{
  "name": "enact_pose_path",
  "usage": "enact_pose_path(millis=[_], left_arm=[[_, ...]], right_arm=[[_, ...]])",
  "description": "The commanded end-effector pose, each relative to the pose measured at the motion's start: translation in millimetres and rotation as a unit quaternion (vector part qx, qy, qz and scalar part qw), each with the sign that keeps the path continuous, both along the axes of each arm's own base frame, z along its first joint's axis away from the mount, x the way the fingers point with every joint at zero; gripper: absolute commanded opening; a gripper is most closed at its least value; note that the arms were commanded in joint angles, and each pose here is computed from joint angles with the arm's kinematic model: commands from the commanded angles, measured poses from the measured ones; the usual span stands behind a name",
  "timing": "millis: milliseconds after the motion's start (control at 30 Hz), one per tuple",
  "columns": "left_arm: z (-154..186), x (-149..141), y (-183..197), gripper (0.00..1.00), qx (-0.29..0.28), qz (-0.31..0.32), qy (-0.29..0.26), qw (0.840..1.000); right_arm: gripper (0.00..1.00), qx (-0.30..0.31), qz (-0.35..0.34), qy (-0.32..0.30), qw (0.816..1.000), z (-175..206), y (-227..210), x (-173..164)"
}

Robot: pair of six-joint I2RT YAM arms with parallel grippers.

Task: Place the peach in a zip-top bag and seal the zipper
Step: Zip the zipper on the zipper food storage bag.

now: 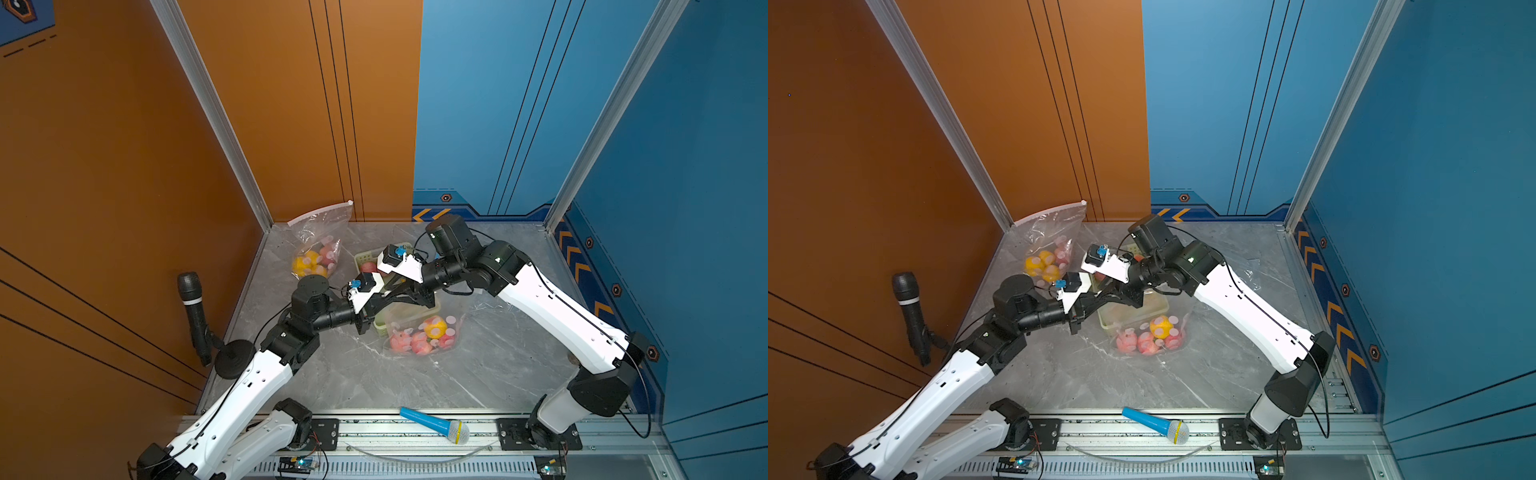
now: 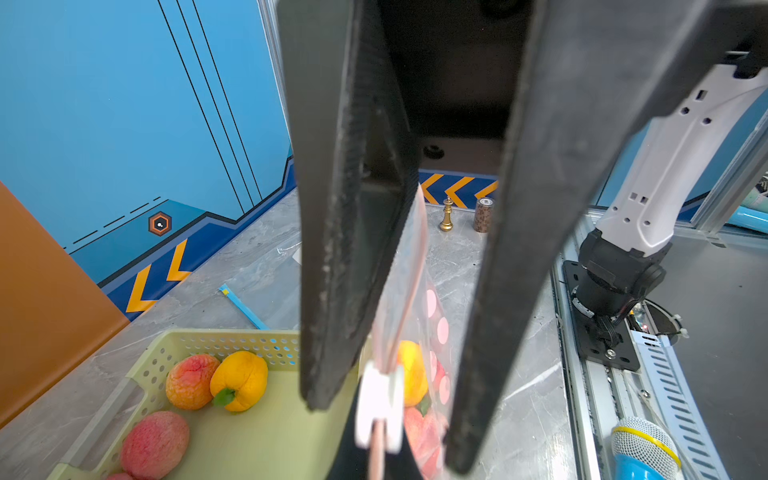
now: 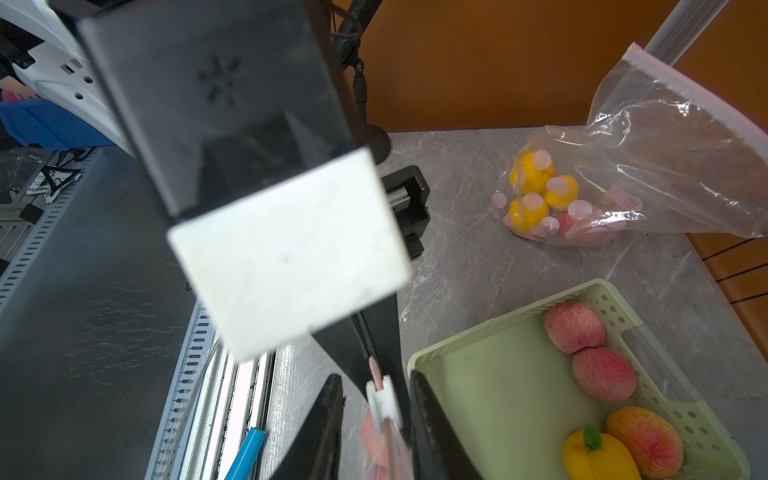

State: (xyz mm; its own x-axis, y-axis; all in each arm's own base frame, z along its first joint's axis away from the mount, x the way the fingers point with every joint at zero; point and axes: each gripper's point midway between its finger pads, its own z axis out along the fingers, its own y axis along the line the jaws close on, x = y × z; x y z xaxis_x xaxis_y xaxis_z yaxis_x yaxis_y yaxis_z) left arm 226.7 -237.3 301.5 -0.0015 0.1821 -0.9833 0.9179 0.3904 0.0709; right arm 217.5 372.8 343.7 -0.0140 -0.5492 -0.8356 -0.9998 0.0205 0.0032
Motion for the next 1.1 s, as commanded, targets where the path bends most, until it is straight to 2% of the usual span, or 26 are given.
enact_pose_path(millis=[0,100,233,467,633,1067], left_arm=[[9.1,-8.9,-2.0,0.0,-0.005,-0.019,-0.012,1.0],[8.7,-8.8,-2.0,0.0,-0.004,-0.019,-0.012,1.0],[8.8,-12.1,-3.4,0.0,-0.005,-0.029,-0.01,1.0],[7.7,-10.9,-3.8,0.0,-0.004,-0.028,-0.009,1.0],[7.1,-14.3,-4.8,0.0,-0.004,-0.038,-0.004,0.999],[5.5,-11.3,-4.3,0.0,-0.001,-0.029,-0.003,1.0]], right_arm=[[0.29,-0.011,-0.001,-0.001,1.0,-1.9,-2.4,2.2],[0.29,-0.01,0.001,-0.001,1.0,-1.5,-2.2,1.6],[0.36,-0.016,-0.007,-0.005,1.0,-4.3,-2.7,5.4],[0.31,-0.013,-0.001,-0.006,1.0,-2.4,-3.2,3.2],[0.38,-0.023,-0.016,-0.016,0.999,-6.1,-6.2,10.1],[0.39,-0.015,0.023,0.006,1.0,-7.2,-5.0,-4.1]])
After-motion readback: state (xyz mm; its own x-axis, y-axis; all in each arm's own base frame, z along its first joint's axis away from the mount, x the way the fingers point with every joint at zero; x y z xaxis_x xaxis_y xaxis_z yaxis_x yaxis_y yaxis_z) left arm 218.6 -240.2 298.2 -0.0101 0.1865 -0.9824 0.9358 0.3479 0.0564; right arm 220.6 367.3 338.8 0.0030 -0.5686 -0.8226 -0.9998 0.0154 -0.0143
